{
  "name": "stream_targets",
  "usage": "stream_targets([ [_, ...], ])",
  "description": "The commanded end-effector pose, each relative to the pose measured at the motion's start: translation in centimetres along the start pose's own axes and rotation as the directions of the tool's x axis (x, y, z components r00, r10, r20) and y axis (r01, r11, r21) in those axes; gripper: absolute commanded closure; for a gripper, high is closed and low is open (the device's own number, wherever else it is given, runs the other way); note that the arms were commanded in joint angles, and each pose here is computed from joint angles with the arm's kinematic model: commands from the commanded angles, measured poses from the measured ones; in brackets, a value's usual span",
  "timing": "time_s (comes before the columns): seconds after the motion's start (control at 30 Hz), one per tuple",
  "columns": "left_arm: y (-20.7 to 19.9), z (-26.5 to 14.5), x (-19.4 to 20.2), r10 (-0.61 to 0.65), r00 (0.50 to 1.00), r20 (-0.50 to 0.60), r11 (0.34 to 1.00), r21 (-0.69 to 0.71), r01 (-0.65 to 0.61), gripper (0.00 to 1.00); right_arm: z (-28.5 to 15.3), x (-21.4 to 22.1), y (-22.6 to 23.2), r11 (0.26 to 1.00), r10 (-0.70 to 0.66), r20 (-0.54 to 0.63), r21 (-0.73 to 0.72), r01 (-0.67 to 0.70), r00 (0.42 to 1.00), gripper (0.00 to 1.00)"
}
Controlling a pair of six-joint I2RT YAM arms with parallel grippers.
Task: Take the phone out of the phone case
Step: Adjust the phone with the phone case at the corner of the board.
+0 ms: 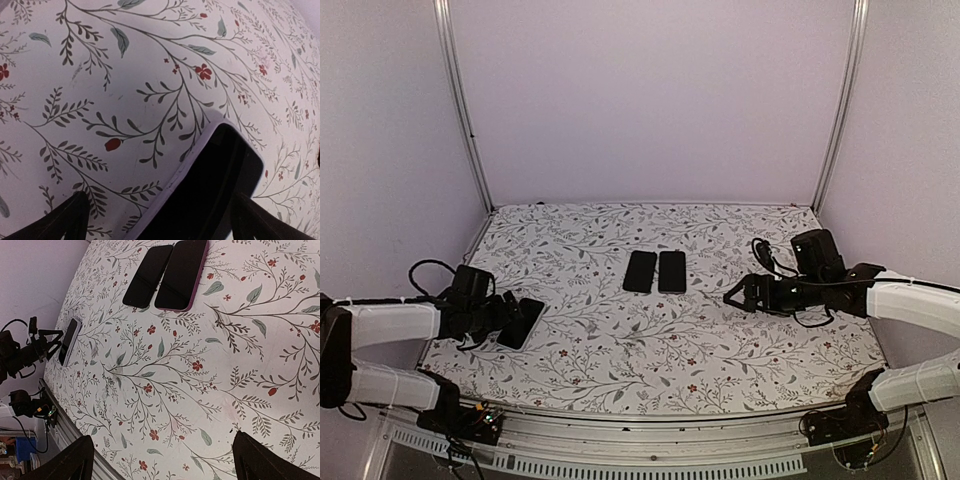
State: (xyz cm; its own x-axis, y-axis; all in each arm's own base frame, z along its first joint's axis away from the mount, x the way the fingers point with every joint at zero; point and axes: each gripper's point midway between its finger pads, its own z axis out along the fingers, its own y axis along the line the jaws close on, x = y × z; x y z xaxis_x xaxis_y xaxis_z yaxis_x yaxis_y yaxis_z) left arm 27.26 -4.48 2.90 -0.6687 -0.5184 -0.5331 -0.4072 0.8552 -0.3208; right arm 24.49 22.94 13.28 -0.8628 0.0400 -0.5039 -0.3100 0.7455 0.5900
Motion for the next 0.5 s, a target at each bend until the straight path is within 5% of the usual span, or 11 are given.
stream_targets([
  [0.0,-1.8,0.6,1.5,-0.014,0.998,-0.057,0.993,0.117,0.02,0.0,0.2,-0.6,0.5,1.0,-0.008,0.023,-0.002,0.008,1.0,0.01],
  [0.47,-5.3,0.7,6.6,0.172,0.976,-0.134,0.984,0.069,-0.164,0.0,0.8,-0.3,0.5,1.0,-0.014,0.009,-0.001,0.014,1.0,0.01],
])
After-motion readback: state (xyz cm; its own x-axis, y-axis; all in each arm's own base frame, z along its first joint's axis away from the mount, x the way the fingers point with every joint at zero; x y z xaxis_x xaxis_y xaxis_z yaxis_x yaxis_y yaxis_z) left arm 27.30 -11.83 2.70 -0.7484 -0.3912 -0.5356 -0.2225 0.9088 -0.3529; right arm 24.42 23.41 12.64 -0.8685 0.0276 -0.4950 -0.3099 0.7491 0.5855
